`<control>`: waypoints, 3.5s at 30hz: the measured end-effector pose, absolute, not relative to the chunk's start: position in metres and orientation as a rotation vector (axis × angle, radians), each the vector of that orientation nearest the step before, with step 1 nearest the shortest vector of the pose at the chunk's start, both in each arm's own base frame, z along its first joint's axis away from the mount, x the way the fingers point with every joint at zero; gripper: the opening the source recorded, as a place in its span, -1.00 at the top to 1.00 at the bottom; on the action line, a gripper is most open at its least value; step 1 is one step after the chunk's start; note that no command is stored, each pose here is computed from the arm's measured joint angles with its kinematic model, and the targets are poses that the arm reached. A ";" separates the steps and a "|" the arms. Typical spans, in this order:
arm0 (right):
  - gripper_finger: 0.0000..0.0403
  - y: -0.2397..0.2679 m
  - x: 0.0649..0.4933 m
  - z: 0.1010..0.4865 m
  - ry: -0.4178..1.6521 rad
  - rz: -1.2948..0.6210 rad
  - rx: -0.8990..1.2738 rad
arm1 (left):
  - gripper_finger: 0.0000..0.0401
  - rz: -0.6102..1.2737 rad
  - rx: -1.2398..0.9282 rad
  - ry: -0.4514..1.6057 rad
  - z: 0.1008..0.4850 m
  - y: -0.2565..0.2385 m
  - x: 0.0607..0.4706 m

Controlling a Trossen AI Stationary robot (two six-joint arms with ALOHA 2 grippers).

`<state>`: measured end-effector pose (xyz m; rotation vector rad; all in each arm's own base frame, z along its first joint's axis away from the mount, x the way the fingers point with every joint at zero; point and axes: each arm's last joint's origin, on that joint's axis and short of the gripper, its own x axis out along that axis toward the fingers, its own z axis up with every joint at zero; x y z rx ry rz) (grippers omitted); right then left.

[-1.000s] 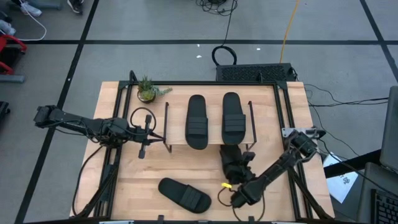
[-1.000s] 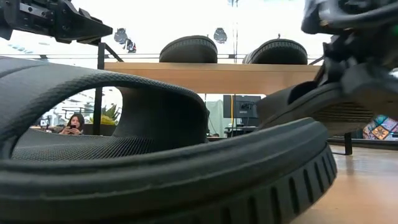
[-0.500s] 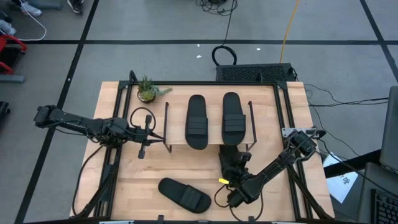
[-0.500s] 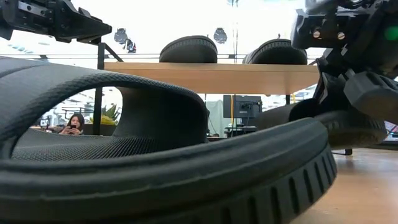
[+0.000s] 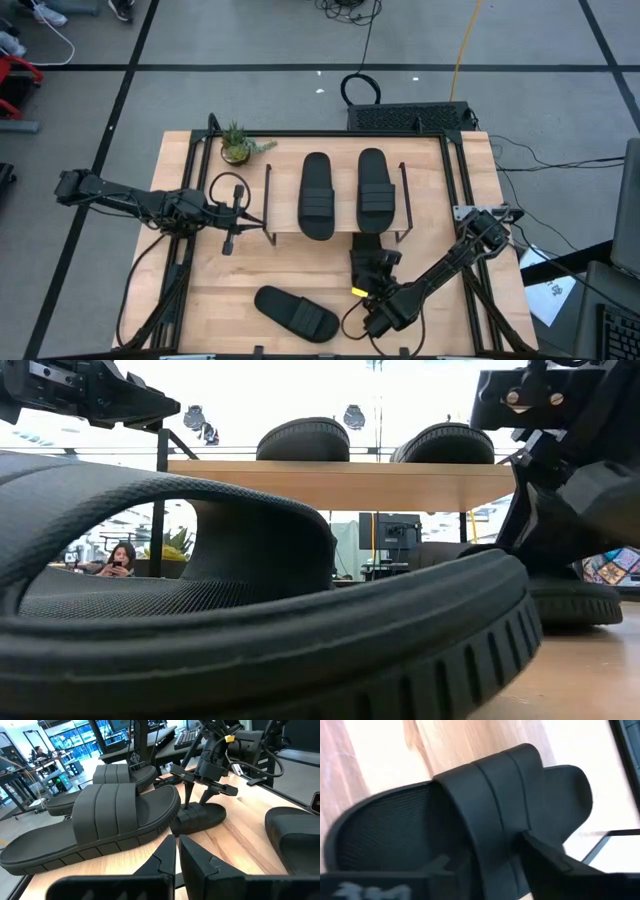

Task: Pick and place slides into the shelf
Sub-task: Put the black slipper under the shelf, then adjust the shelf

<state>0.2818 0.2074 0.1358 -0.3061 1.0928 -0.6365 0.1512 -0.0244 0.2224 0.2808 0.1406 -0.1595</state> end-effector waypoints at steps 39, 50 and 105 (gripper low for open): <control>0.99 0.262 0.253 0.165 0.855 -0.168 -0.160 | 0.87 -0.163 0.324 0.142 0.222 -0.024 0.151; 1.00 0.245 0.256 0.135 0.854 -0.132 -0.053 | 0.87 -0.164 0.316 0.148 0.221 -0.024 0.151; 1.00 0.231 0.205 0.199 0.438 -0.290 -0.238 | 0.87 -0.216 0.370 0.134 0.222 -0.032 0.150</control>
